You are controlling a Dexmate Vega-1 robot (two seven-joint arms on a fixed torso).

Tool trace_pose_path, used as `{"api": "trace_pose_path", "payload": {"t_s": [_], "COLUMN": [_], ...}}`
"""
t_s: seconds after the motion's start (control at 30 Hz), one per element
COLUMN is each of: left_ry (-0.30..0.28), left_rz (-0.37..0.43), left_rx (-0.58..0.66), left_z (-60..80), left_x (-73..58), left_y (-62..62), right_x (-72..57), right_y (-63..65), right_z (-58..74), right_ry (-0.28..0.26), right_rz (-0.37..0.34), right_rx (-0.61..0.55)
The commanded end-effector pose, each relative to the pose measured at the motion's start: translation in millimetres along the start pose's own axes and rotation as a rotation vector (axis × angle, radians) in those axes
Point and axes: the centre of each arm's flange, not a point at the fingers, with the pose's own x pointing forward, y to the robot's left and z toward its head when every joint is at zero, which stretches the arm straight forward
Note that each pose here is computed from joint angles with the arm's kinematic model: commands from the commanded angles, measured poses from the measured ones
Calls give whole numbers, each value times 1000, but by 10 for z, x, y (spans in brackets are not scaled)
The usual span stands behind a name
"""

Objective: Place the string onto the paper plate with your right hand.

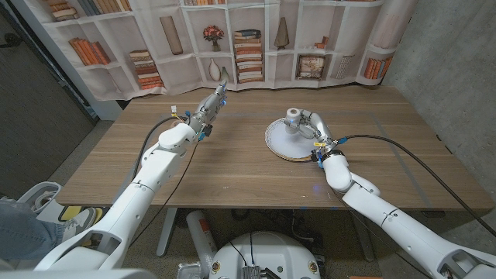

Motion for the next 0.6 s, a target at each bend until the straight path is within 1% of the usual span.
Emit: {"api": "trace_pose_path", "payload": {"t_s": [0.03, 0.3, 0.6], "left_ry": [-2, -1, -2], "left_rz": [0, -2, 0], "left_rx": [2, -2, -5], "left_z": [1, -1, -7], "left_x": [18, 39, 47], "left_y": [-16, -10, 5], "right_x": [69, 93, 96], "right_y": [9, 27, 55], "right_z": [-106, -193, -256], "right_ry": [42, 62, 82], "right_rz": [2, -11, -19], "right_rx": [-16, -30, -32]}}
